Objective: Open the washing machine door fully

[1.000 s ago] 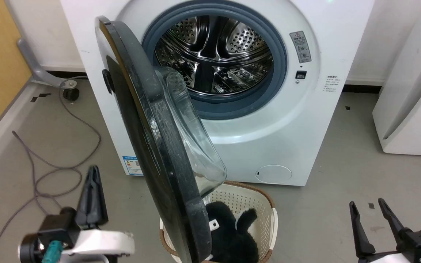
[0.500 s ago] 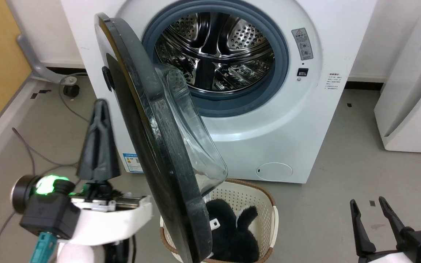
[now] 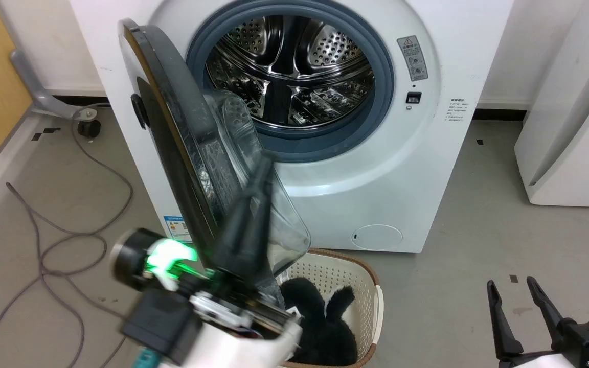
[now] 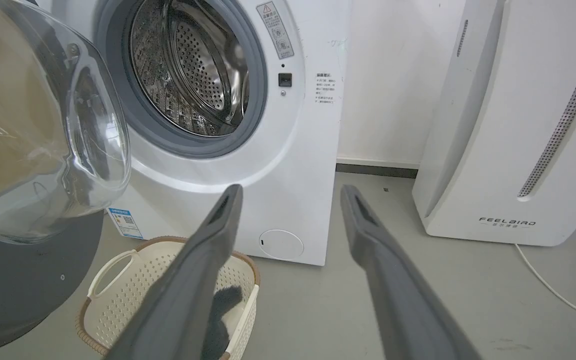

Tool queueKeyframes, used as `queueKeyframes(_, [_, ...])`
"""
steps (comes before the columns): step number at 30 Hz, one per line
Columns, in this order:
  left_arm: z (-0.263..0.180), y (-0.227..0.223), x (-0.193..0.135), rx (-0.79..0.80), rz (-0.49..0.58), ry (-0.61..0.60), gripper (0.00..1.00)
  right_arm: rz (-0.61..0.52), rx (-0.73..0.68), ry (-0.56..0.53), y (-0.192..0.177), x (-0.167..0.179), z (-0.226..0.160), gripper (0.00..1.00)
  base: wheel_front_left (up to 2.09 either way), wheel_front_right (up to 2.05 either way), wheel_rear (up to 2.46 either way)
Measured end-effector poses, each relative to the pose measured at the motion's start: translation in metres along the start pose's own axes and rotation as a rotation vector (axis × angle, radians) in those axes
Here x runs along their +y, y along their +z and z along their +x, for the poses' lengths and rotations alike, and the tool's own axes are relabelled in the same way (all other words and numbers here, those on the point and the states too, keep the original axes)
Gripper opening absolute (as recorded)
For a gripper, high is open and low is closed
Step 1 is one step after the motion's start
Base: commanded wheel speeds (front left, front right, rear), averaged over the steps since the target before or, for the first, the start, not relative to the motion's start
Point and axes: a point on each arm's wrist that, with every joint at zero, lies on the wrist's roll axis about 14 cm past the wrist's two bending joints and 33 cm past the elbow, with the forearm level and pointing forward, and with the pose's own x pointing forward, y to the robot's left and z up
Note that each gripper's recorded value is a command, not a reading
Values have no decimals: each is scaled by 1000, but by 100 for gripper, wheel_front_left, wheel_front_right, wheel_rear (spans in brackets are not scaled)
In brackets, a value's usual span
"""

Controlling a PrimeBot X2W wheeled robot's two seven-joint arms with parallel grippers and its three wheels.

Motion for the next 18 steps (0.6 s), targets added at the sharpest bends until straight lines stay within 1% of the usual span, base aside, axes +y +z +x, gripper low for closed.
queueKeyframes(4, [-4, -10, -26, 32, -60, -70, 0, 0, 2, -2, -1, -1, 0, 100, 0, 0, 0])
queueKeyframes(11, [-22, -40, -57, 146, -138, -141, 0, 4, 13, 3, -4, 1, 1, 100, 0, 0, 0])
queueKeyframes(14, [-33, -54, -66, 202, -161, -158, 0, 9, 18, 5, -6, 2, 1, 100, 0, 0, 0])
queueKeyframes(18, [-47, -69, -69, 268, -168, -153, 0, 11, 21, 6, -7, 2, 1, 100, 0, 0, 0])
